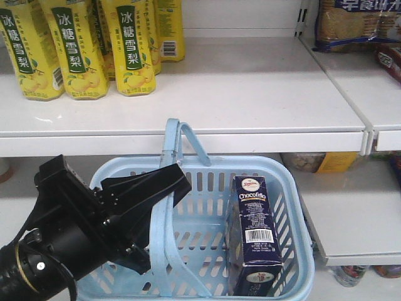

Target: Left arm holds basket, right arm returns cookies

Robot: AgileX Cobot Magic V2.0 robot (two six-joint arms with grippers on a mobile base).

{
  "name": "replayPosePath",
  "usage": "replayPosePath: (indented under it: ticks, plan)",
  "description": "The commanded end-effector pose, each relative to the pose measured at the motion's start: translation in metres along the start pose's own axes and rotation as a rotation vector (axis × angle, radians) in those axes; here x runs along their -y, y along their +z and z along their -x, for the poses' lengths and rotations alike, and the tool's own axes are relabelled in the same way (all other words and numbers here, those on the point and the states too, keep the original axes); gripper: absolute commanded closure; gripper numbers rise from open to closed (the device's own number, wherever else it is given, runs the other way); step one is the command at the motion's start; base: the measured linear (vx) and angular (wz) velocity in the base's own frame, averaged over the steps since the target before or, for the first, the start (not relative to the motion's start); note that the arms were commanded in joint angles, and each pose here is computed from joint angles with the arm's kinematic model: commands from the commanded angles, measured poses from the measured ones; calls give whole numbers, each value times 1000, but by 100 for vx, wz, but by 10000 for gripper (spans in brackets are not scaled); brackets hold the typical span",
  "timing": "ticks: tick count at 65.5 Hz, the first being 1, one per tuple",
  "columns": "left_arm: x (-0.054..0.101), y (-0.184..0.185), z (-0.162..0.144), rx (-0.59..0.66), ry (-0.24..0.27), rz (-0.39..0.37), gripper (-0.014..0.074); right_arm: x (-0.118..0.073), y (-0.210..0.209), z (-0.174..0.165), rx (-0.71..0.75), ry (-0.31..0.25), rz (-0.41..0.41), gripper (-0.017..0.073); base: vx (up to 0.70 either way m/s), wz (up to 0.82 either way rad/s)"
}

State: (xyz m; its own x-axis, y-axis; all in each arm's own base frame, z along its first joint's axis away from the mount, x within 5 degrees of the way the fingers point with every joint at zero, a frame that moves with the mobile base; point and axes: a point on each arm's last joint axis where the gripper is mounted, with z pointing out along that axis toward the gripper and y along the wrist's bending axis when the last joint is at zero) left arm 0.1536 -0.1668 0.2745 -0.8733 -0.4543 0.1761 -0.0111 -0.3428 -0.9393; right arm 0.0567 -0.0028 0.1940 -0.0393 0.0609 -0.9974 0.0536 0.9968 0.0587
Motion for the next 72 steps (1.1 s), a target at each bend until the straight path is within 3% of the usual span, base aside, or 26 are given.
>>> replayPosePath:
  ticks: [1,72]
  plan:
    - [25,2,-6,-43,0,-177,594,0,0,1,69,-8,-3,566,6,24]
    - [25,2,-6,-43,0,-177,594,0,0,1,69,-8,-3,566,1,5]
